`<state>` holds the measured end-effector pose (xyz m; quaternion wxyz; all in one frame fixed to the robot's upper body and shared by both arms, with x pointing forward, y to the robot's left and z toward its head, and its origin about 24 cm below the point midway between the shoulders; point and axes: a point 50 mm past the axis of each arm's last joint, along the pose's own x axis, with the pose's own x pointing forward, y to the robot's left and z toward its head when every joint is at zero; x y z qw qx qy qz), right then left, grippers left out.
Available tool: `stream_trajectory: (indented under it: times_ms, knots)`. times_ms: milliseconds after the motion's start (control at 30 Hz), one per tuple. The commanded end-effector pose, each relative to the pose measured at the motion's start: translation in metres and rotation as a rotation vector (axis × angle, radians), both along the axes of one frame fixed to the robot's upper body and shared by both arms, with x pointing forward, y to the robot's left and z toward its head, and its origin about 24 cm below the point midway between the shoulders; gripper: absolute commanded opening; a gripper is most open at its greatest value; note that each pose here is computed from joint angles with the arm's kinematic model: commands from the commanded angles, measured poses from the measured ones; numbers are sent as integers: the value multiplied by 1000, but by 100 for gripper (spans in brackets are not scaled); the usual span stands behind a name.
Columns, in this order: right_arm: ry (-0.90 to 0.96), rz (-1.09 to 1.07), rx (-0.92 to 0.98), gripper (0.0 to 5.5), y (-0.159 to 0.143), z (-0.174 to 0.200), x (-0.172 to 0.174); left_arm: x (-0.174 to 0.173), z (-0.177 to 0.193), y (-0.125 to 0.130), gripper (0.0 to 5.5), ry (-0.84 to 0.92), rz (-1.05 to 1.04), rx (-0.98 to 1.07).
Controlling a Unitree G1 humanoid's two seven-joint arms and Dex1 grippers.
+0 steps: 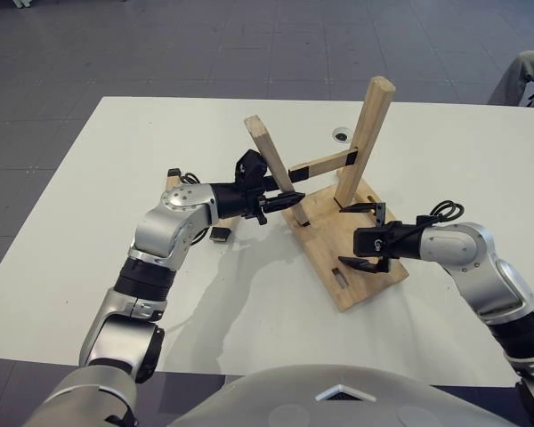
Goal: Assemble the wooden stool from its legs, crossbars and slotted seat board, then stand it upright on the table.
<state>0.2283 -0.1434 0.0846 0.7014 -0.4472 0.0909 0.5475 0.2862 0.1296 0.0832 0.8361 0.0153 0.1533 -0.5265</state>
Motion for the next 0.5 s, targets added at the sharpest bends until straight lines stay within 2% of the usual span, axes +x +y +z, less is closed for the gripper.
stream_trajectory:
  times_ms: [33, 167, 333, 500]
  knots:
    - [15, -102, 62, 505, -6, 9, 15, -18, -48, 18, 205, 175, 35, 215]
    - [-11, -131, 87, 505, -7, 16, 24, -17, -47, 20, 205, 217, 42, 166]
    - [23, -101, 70, 505, -7, 10, 14, -16, -47, 23, 205, 252, 67, 132]
    - [75, -100, 9, 505, -19, 5, 9, -17, -47, 24, 205, 267, 49, 130]
